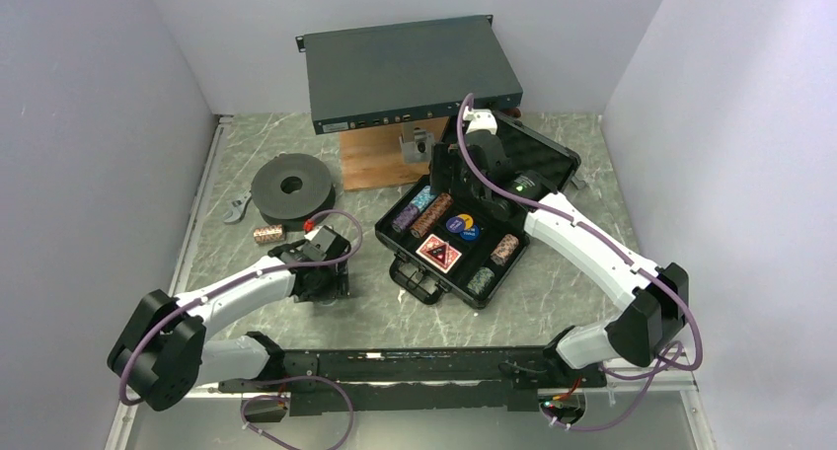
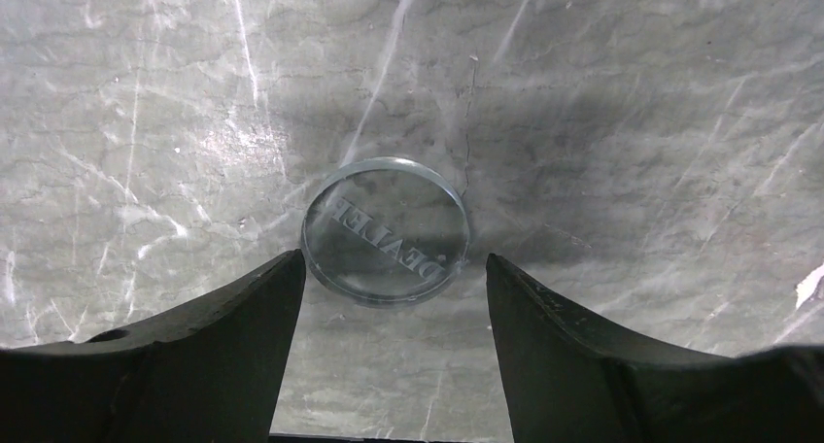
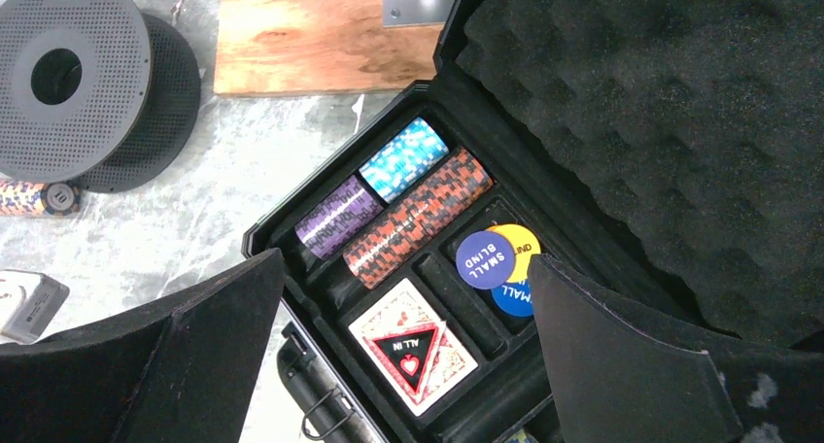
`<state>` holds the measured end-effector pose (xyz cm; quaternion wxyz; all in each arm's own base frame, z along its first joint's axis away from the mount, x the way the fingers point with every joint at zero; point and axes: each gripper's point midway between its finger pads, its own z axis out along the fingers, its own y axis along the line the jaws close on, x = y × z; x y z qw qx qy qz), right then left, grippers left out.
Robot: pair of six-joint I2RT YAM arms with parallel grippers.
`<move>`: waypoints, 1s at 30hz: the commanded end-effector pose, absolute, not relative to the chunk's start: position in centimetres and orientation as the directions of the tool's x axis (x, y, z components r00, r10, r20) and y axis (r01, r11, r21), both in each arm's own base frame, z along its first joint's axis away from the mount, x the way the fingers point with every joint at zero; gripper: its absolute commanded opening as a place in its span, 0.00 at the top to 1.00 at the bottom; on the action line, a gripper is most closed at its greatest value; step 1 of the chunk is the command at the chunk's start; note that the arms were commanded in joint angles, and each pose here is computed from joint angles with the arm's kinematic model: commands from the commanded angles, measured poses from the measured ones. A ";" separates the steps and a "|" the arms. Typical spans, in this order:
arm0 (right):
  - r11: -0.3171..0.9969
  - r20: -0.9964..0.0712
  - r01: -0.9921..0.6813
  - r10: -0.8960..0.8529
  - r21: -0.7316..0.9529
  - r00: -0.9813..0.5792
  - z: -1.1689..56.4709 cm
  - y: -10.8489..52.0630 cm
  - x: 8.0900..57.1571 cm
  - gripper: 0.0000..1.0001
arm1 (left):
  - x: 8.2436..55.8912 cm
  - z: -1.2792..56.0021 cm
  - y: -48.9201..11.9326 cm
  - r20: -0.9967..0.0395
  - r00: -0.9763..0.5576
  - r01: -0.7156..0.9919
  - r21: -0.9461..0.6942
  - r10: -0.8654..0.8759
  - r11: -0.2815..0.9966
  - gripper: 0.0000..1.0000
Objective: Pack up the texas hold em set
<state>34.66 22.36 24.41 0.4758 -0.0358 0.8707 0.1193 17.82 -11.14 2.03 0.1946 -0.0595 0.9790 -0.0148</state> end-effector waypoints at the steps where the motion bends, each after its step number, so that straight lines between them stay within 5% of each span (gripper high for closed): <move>1: 0.959 -0.847 -0.200 0.068 0.201 -0.527 25.5 23.1 35.1 0.00 | 18.6 2.1 -11.2 -0.412 -0.900 -0.136 -0.045 -0.142 0.990 0.26; 14: 0.956 -0.839 -0.209 0.063 0.207 -0.541 25.1 23.3 34.9 0.00 | 19.1 0.9 -11.2 -0.413 -0.901 -0.135 -0.016 -0.130 0.991 0.32; 30: 0.954 -0.837 -0.213 0.064 0.211 -0.544 25.0 23.2 34.6 0.00 | 19.5 1.4 -12.9 -0.444 -0.890 -0.076 -0.071 -0.100 0.995 0.74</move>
